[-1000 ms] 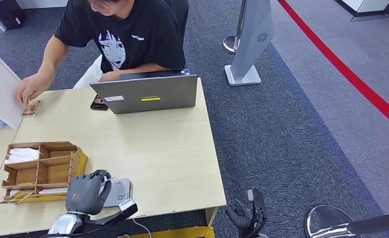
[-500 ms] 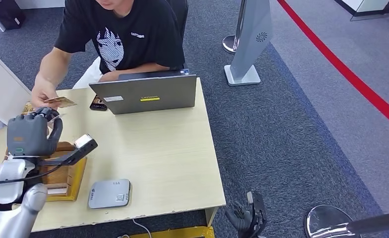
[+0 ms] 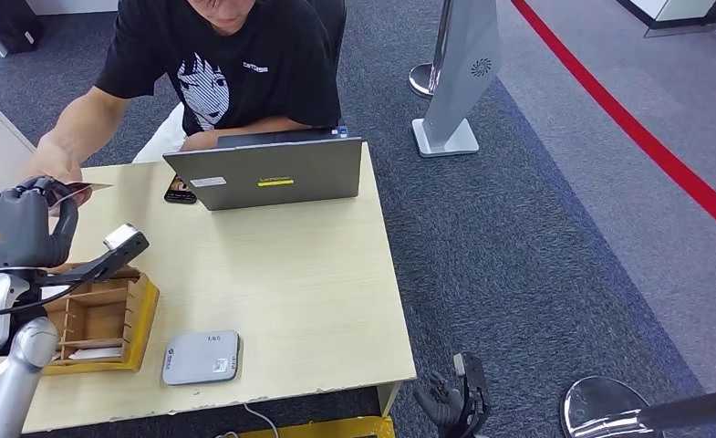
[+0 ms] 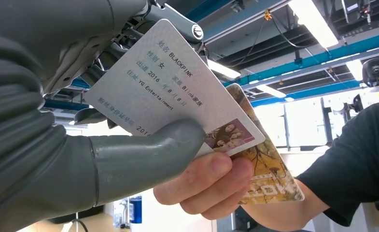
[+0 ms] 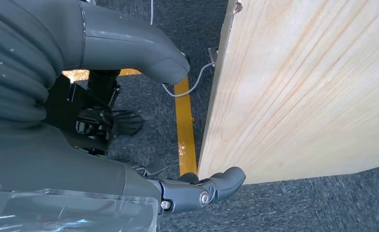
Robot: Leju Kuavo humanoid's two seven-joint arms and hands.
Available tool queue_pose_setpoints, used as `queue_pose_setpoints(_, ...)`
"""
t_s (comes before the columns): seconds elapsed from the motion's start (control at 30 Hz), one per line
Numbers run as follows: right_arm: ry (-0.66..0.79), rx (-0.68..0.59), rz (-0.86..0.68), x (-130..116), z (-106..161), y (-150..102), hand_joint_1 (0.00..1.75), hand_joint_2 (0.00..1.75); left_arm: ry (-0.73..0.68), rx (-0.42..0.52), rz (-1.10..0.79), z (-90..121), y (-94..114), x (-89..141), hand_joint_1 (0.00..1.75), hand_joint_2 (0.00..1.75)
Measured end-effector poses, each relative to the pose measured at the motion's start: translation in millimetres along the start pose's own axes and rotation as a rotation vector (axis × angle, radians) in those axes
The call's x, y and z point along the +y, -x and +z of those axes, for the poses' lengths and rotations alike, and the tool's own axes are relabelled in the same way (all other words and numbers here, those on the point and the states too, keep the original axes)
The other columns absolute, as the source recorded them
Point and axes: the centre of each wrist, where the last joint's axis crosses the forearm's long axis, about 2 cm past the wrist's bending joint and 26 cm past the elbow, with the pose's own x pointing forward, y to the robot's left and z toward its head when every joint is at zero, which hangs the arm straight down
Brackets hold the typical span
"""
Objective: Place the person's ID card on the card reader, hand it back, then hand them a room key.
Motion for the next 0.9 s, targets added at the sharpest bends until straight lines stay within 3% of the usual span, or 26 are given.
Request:
queue_pose_setpoints(0.03,0.000,0.000,0.001,0,0,0,0.00,1.75,-0.002,0.002,0.000,0,1,0,1.75,1.75)
queue_pose_setpoints(0.17,0.005,0.001,-0.003,0,0,0,0.00,1.75,-0.015,0.013,0.009,3,2,-1,0.03,1.75)
queue_pose_setpoints(0.47,0.021,0.005,-0.017,-2,2,2,0.00,1.75,0.007,-0.022,0.045,45,-10,-17,0.00,1.75)
queue_pose_setpoints(0.73,0.044,0.002,-0.020,-4,3,3,0.00,1.75,0.019,-0.107,0.092,107,-36,-24,0.00,1.75)
queue_pose_setpoints(0.9,0.057,0.001,-0.020,-5,4,4,0.00,1.75,0.039,-0.197,0.021,153,-45,-23,0.00,1.75)
